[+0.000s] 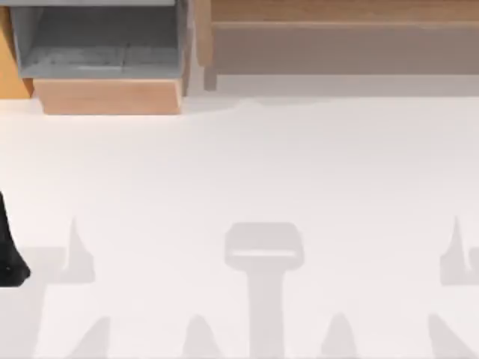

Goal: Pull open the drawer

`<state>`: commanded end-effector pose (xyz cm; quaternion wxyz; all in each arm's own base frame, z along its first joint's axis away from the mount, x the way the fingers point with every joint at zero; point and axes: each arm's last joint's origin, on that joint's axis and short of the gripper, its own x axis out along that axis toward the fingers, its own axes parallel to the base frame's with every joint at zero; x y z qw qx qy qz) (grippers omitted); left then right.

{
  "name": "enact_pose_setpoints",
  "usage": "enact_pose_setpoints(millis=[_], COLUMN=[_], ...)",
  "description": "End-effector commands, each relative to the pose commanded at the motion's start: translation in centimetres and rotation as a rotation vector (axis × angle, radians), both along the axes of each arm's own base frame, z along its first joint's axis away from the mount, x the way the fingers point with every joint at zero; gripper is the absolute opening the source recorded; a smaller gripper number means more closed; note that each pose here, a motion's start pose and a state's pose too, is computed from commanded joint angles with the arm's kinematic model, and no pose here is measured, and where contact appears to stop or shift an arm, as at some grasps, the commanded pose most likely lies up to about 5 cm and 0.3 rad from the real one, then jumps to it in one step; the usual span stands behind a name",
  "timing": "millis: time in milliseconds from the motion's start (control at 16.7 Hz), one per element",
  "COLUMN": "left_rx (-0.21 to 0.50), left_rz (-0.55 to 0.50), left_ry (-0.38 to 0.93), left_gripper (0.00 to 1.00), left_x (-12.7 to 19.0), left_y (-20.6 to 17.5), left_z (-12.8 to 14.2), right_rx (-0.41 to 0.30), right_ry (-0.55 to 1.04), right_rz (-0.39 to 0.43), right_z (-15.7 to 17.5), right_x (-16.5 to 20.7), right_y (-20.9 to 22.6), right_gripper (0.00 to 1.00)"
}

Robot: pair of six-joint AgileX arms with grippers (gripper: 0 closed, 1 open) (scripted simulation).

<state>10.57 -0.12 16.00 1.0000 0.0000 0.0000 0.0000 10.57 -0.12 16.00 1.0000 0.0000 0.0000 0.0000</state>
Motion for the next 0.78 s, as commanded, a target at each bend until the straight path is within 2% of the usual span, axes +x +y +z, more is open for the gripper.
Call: enact_pose_setpoints(millis=[180, 420, 780], left_rx=[0.000, -0.006, -0.005], left_rz=[0.000, 0.002, 0.006], left_ry=[-0.006, -0.034, -0.008], left_gripper=[1.00, 1.00, 1.00], left_x=[0.0, 0.6, 3.5], left_y=[-0.1, -1.3, -6.3], left_z=[0.3, 2.9, 7.0], right_rx=[0.000, 0.000, 0.000], right_ry=[0.000, 0.000, 0.000], right_rz=[0.000, 0.000, 0.000], right_z=[0.0, 0.0, 0.0], right_x=[0.0, 0.0, 0.0], right_y=[0.0, 0.0, 0.0], right_gripper=[1.00, 1.00, 1.00])
